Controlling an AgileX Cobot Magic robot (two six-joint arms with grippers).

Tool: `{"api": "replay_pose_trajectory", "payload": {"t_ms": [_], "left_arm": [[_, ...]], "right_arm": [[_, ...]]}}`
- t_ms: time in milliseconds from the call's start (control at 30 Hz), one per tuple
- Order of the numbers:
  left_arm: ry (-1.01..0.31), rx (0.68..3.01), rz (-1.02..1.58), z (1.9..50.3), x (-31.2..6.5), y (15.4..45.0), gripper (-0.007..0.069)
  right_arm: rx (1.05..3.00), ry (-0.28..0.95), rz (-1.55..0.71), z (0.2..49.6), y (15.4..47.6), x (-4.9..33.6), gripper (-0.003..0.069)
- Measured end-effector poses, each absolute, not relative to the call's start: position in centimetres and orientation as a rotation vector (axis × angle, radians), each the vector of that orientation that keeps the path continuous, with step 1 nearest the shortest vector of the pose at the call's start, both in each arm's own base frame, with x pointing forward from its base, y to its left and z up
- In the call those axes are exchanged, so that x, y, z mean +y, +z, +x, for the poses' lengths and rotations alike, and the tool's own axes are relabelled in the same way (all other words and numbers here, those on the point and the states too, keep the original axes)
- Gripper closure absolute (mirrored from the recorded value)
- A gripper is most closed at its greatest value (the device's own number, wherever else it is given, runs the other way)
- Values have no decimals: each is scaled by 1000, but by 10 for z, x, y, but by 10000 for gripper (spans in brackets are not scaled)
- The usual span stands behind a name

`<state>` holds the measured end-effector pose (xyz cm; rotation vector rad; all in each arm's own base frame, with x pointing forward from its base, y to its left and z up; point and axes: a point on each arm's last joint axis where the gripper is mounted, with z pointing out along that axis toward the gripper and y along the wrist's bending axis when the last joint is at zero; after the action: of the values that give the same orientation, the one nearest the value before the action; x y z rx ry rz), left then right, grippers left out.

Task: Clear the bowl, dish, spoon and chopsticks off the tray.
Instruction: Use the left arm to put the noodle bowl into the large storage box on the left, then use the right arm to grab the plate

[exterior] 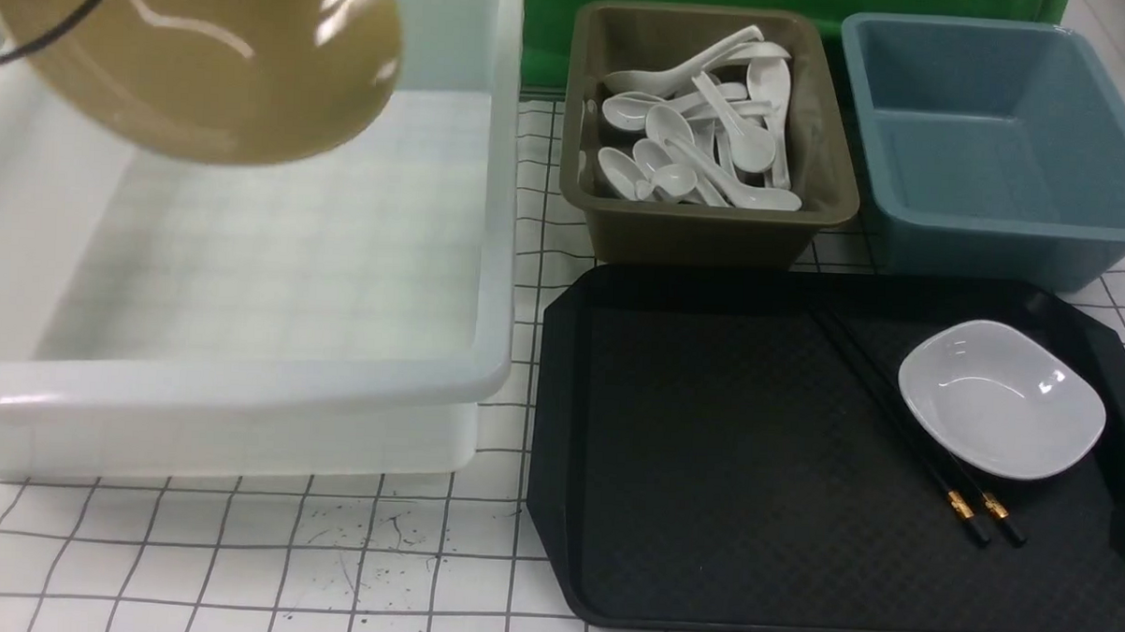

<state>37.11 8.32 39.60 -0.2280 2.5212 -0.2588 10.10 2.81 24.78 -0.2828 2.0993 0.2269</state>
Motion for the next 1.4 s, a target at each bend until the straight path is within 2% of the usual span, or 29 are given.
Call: {"api": "replay_pose_trajectory", "payload": {"t_ms": [67,100,133,167,200,300,400,467,533,600,633,733,833,933,1000,1133,1200,1267,1400], "left_arm": [[-224,2638,-296,368,94,359,619],[-218,2636,-297,368,94,359,619],[-206,2708,-324,367,94,329,619],[-203,2704,-324,367,95,329,619],[-204,2737,-339,365,92,308,619],[-189,2745,-357,364,89,281,613],[-111,2730,-350,363,92,263,587],[-65,2734,-333,363,94,260,546],[-7,2735,-305,362,98,261,462],[18,2730,-293,363,99,264,412],[34,2725,-294,362,100,269,355],[44,2703,-306,360,100,287,272],[20,2660,-334,358,98,305,240],[-36,2646,-331,359,90,310,263],[-80,2643,-300,362,81,308,303],[-130,2684,-162,376,58,278,471],[-99,2739,-102,385,54,254,552],[-40,2779,-64,389,56,241,600],[111,2834,-39,393,66,222,629]], "right_arm": [[2093,225,-280,101,248,28,580],[2093,225,-280,101,248,28,580],[2090,224,-279,102,249,28,580],[2090,224,-279,102,249,28,580],[2089,223,-278,102,249,28,580],[2087,223,-278,102,249,28,579],[2086,222,-277,102,249,28,573],[2086,222,-277,102,249,28,571],[2086,222,-277,102,249,28,570],[2086,222,-277,102,249,28,570],[2086,222,-277,102,249,28,568],[2086,222,-277,102,249,28,566],[2086,222,-278,102,249,28,562],[2086,223,-277,102,249,28,560],[2086,222,-279,102,249,28,560],[2085,218,-285,102,249,28,559],[2085,216,-288,102,249,28,559],[2084,213,-293,102,249,28,559],[2083,212,-295,102,249,28,558]]}}
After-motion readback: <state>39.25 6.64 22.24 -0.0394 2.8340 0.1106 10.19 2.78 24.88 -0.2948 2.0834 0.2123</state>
